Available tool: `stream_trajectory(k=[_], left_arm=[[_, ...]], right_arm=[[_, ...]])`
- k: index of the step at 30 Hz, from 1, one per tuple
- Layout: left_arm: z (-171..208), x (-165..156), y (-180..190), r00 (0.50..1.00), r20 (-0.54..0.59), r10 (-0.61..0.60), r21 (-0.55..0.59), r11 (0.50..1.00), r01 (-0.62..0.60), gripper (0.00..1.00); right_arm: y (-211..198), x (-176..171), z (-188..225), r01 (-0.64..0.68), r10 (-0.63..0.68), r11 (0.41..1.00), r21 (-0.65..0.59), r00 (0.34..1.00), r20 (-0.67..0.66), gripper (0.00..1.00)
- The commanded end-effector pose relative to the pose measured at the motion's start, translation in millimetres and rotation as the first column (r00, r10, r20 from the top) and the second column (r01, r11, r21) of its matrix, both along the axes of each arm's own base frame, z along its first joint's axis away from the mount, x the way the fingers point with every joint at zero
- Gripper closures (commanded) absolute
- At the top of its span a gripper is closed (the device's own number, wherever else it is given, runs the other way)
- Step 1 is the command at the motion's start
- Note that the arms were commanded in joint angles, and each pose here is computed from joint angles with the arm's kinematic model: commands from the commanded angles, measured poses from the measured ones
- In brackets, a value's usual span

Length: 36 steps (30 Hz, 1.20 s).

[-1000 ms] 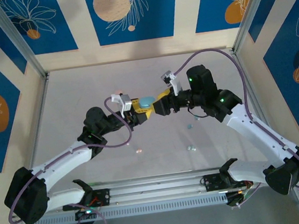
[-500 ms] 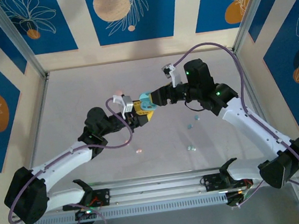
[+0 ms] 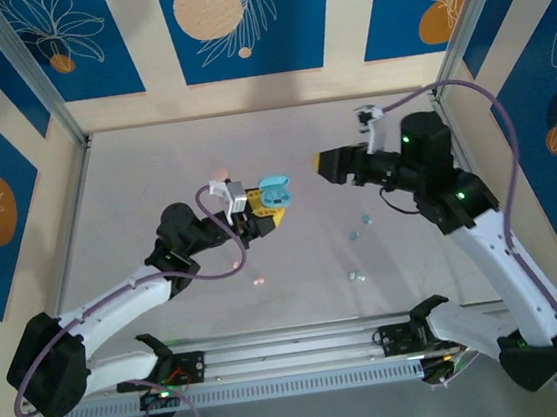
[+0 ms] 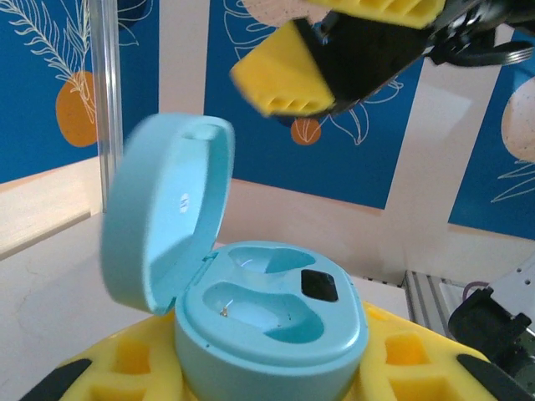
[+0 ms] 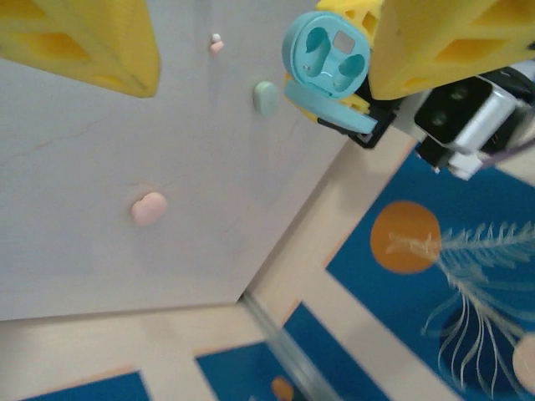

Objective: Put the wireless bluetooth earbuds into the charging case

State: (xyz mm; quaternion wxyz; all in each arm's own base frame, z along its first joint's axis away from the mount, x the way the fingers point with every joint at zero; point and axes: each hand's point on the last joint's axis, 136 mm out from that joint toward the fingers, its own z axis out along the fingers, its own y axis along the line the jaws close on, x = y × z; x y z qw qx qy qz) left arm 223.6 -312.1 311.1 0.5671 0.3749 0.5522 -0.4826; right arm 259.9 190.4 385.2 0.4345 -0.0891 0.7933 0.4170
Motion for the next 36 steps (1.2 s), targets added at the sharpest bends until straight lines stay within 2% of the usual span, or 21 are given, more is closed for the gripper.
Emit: stream_trajectory(k=[1, 3, 7, 12, 17, 22, 25, 30, 36], left_arm=[[12.8, -7.9, 1.9, 0.998, 0.058, -0.002, -0.033, 0.999, 0.004, 0.68], [13.6, -8.1, 2.9, 0.998, 0.061, 0.002, -0.035, 0.999, 0.0, 0.68], [15.1, -9.6, 4.7, 0.998, 0.061, 0.005, -0.039, 0.999, -0.003, 0.68], [16.4, -9.7, 5.4, 0.998, 0.059, 0.008, -0.041, 0.999, -0.006, 0.68], [17.2, -9.8, 5.6, 0.998, 0.054, 0.009, -0.043, 0.999, -0.006, 0.68], [17.2, -11.3, 6.0, 0.999, 0.051, 0.006, -0.038, 0.999, -0.004, 0.68], [15.3, -12.4, 6.1, 0.999, 0.043, 0.001, -0.031, 1.0, 0.0, 0.68], [12.9, -14.3, 5.9, 0.999, 0.035, -0.004, -0.024, 1.0, 0.005, 0.68], [12.2, -14.3, 4.9, 0.999, 0.039, -0.007, -0.018, 1.0, 0.008, 0.68]], right_arm=[[-37.6, 14.4, -50.1, 0.177, -0.182, 0.983, -0.044, 0.965, -0.191, 0.4], [-63.6, 20.2, -85.2, 0.265, -0.277, 0.961, -0.08, 0.907, -0.318, 0.46], [-97.7, 24.3, -148.9, 0.346, -0.387, 0.922, -0.176, 0.782, -0.488, 0.52], [-107.2, 23.5, -213.7, 0.269, -0.403, 0.914, -0.303, 0.689, -0.603, 0.6], [-115.4, 29.3, -252.2, 0.231, -0.457, 0.885, -0.405, 0.601, -0.655, 0.6], [-131.9, 47.1, -276.7, 0.206, -0.524, 0.835, -0.511, 0.58, -0.624, 0.58], [-132.1, 55.1, -290.7, 0.134, -0.518, 0.821, -0.554, 0.582, -0.627, 0.59], [-128.5, 63.6, -311.2, -0.009, -0.512, 0.766, -0.642, 0.594, -0.62, 0.63], [-133.8, 68.0, -332.5, -0.11, -0.548, 0.675, -0.73, 0.587, -0.595, 0.63]])
